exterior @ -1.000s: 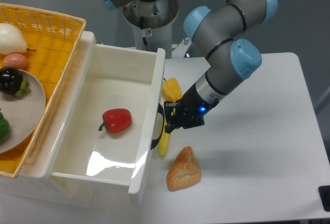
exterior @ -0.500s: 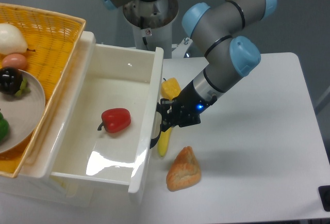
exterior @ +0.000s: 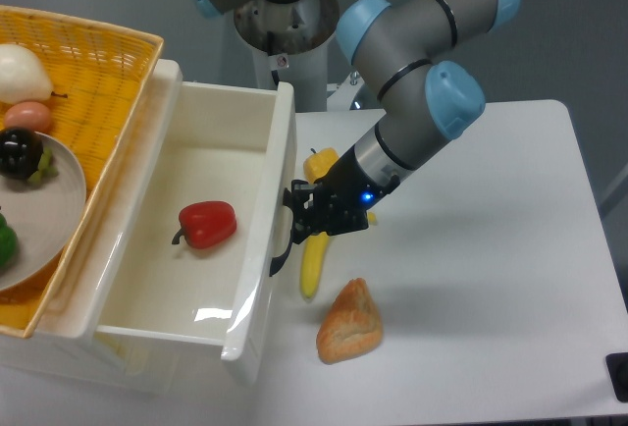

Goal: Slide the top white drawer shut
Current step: 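Push the drawer front with the gripper into the cabinet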

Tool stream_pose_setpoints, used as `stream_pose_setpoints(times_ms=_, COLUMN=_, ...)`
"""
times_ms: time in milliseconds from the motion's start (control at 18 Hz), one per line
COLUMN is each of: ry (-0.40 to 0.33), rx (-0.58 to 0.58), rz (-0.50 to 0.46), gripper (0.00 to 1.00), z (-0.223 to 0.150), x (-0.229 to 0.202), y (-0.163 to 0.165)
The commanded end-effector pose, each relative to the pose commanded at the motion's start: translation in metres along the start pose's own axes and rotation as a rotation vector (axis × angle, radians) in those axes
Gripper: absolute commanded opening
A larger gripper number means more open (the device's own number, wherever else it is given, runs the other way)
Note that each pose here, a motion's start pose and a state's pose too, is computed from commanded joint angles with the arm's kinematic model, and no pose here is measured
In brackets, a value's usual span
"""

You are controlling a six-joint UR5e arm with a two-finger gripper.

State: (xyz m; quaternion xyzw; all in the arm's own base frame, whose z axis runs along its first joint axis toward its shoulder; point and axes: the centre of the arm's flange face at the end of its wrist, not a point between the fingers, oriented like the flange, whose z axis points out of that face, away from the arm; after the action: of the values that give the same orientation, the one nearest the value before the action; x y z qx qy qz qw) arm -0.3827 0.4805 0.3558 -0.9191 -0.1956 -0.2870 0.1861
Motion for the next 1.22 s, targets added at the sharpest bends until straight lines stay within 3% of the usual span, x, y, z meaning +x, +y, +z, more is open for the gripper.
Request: stream_pose_setpoints(times_ms=1222, ry=0.02, rx=-0.053, rz=-0.004, gripper=0.04, z=0.036, x=0.04, y=-0.007)
